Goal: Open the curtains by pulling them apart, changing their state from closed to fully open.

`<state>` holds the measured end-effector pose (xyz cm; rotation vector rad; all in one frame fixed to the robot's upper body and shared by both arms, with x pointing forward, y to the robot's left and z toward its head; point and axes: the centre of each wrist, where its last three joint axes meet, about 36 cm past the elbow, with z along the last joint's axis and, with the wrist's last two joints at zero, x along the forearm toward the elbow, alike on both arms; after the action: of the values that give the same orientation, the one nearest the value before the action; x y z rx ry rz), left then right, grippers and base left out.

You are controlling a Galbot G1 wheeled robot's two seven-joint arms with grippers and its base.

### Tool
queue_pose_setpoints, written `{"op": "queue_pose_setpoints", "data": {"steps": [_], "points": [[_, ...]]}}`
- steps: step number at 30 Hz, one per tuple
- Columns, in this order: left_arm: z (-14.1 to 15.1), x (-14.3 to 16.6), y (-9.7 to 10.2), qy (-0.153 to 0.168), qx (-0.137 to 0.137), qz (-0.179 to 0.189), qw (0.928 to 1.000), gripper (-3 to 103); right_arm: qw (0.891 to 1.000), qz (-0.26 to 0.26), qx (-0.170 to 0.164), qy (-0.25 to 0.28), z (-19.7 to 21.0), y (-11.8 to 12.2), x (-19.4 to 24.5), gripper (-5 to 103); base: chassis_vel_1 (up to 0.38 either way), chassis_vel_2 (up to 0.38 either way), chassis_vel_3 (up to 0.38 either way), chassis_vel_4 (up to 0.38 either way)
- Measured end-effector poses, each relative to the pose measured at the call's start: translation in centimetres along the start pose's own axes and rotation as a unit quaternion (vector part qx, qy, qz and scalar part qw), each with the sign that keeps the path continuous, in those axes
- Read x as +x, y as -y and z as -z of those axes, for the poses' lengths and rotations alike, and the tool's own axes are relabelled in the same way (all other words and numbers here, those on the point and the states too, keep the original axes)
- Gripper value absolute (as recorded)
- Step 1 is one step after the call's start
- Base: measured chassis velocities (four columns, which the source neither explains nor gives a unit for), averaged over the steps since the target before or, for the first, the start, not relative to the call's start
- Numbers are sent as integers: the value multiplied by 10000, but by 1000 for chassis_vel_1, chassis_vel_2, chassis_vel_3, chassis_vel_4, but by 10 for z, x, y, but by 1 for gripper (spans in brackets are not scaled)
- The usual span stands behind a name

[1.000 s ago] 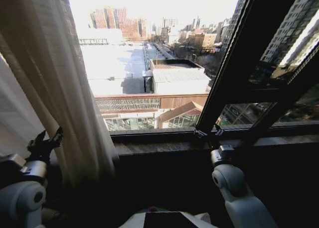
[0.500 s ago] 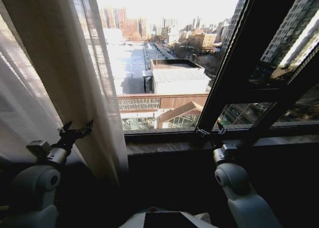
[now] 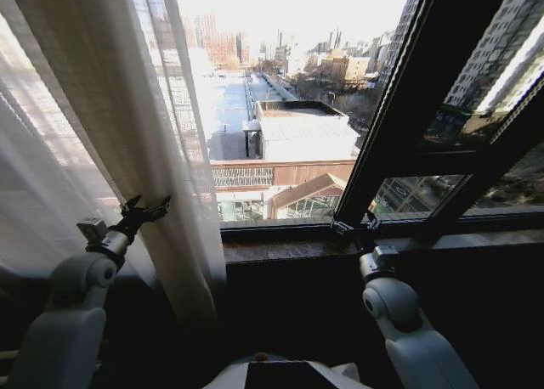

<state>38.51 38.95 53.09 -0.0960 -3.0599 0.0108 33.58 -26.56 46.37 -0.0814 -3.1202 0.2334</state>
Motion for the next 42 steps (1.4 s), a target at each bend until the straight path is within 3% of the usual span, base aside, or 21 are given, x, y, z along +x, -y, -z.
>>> {"op": "queue_pose_setpoints", "data": {"steps": [3,4,6,10,14,16,18,24,31,33,36,38,40,41,42], "points": [[0,0,-1,20,11,72,10000,85,10000,14,-23,-3,0,-3,0,100,0,0,0,0],[2,0,-3,56,10,140,9999,74,10000,37,-35,1,0,-6,0,100,0,0,0,0],[4,0,-4,77,5,177,9998,74,10000,61,-37,0,-1,-8,0,100,0,0,0,0],[6,1,-7,90,-7,273,9996,52,9999,91,-39,-14,-2,-13,0,100,0,0,0,0],[4,4,-9,53,-6,311,9995,46,9999,89,-54,-24,-3,-16,1,100,0,0,0,0],[3,7,-10,36,-14,339,9994,30,9999,80,-71,-25,-3,-17,3,100,0,0,0,0],[4,8,-10,37,-17,347,9994,30,9999,80,-76,-23,-2,-18,3,100,0,0,0,0],[5,12,-13,58,-2,378,9993,4,10000,63,-74,11,0,-17,4,100,0,0,0,0],[7,14,-16,102,67,502,9987,0,10000,59,-72,27,1,-16,4,100,0,0,0,0],[9,14,-16,142,161,700,9973,0,10000,59,-71,28,1,-16,4,100,0,0,0,0],[16,14,-23,246,412,1467,9880,0,10000,58,-71,29,1,-16,4,100,0,0,0,0],[17,14,-25,251,448,1651,9849,0,10000,58,-71,29,1,-16,4,100,0,0,0,0],[20,14,-36,236,602,2406,9685,0,10000,61,-69,28,1,-16,4,100,0,0,0,0],[21,14,-40,235,630,2613,9629,0,10000,61,-68,28,1,-16,4,100,0,0,0,0],[21,14,-40,235,630,2613,9629,0,10000,61,-68,28,1,-16,4,100,0,0,0,0]]}}
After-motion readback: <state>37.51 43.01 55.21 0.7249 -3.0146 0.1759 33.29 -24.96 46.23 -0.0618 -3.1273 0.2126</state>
